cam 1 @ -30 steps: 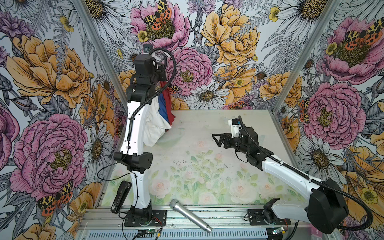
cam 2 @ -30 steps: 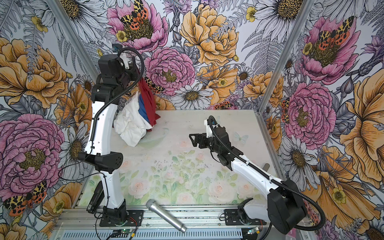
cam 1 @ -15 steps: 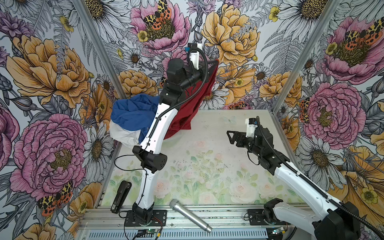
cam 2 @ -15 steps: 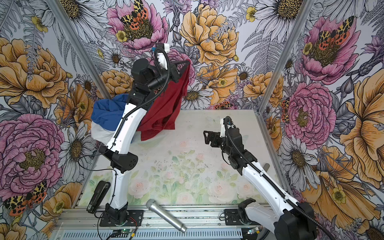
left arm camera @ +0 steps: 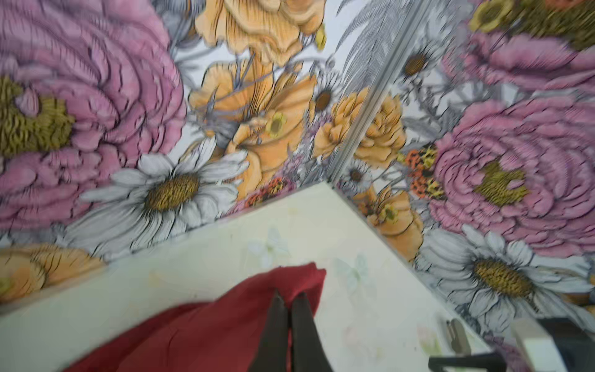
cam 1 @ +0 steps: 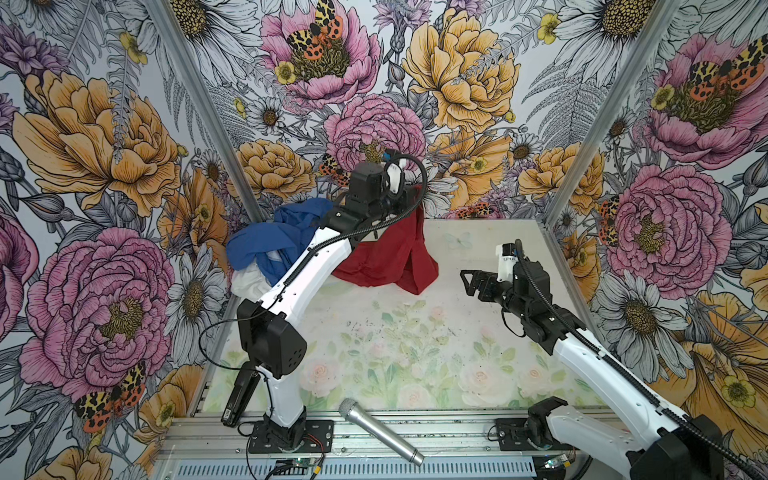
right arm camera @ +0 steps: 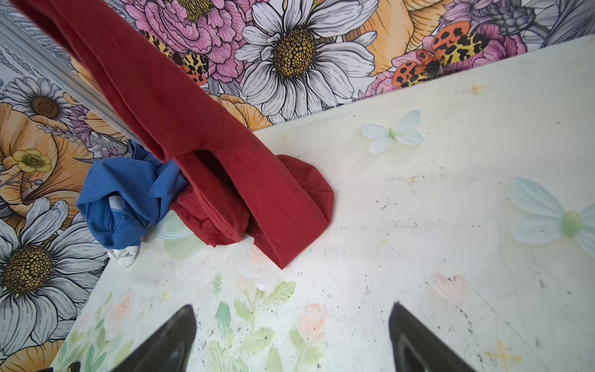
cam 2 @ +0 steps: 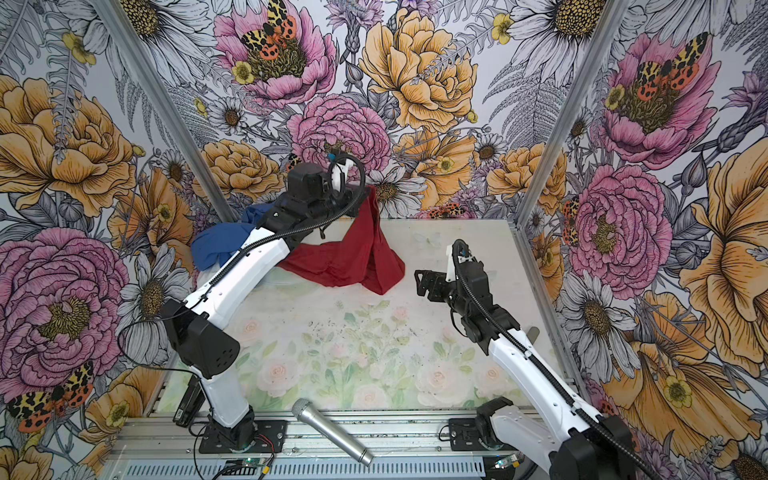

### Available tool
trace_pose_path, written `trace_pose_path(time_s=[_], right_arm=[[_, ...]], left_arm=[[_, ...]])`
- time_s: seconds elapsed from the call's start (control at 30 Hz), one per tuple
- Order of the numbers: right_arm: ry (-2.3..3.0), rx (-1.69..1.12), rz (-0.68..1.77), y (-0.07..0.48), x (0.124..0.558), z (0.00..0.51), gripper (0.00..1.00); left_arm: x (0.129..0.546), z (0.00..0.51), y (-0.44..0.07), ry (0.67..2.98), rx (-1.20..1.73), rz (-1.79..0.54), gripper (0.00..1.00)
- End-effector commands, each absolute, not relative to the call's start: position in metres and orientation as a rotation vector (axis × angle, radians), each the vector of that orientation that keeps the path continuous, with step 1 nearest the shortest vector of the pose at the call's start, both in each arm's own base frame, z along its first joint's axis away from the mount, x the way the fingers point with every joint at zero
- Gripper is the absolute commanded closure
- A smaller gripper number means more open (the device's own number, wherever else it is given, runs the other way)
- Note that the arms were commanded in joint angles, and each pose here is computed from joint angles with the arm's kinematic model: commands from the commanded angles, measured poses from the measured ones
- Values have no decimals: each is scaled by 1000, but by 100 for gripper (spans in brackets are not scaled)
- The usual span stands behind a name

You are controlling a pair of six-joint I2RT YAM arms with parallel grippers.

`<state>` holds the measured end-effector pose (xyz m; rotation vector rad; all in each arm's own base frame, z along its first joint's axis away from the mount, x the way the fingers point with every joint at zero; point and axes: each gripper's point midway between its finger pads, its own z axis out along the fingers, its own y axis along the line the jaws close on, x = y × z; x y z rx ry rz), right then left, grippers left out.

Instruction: Pick out a specific cloth from the pile

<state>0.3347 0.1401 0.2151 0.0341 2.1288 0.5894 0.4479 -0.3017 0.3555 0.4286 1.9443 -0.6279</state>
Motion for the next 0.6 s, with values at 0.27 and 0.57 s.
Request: trace_pose_path(time_s=[0.27,0.57], right_arm=[[2238,-229,584,196,416,183,3],[2350,-188,620,239,490,118,4]], left_arm=[[332,241,-165,2292,67,-194,17],[287,246,-145,2284,16,-309,1]])
